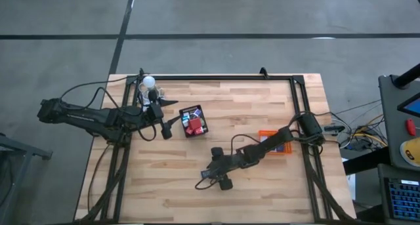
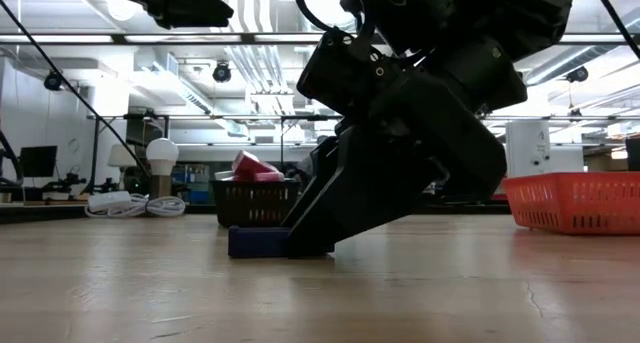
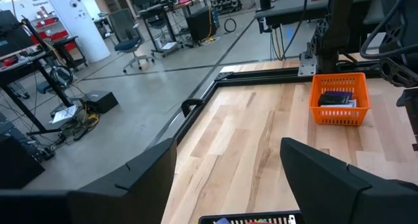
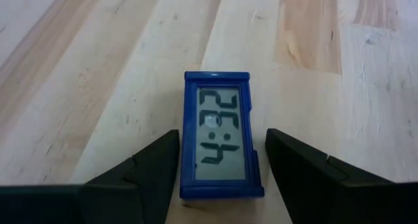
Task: Pick & Place Office items
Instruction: Put the dark blue digital clock in the orange bin
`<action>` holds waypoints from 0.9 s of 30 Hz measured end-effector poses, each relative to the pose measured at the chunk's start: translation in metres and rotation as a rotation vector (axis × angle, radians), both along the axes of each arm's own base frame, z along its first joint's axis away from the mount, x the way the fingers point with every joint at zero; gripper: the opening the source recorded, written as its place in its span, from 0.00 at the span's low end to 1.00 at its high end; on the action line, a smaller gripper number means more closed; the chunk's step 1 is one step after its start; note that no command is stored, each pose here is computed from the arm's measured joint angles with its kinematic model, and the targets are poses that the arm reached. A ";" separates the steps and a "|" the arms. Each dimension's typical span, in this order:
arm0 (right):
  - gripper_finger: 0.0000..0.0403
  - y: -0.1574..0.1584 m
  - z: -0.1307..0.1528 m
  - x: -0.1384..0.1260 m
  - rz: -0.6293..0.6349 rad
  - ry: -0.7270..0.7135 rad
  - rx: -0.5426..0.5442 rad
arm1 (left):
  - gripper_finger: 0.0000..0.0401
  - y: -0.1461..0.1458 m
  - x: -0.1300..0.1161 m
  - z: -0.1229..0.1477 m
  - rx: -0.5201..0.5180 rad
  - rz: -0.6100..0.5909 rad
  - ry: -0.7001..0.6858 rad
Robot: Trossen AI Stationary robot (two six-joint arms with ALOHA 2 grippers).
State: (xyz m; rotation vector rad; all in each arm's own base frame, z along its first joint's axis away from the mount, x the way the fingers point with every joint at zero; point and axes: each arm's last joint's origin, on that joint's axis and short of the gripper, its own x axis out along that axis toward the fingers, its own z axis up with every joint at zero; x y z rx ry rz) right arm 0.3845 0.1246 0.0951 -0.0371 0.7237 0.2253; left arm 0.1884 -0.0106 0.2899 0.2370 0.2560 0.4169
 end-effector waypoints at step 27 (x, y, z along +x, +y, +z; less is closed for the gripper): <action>0.40 -0.004 -0.001 0.001 -0.015 0.024 0.038 | 0.69 0.000 0.000 0.000 0.000 0.000 0.000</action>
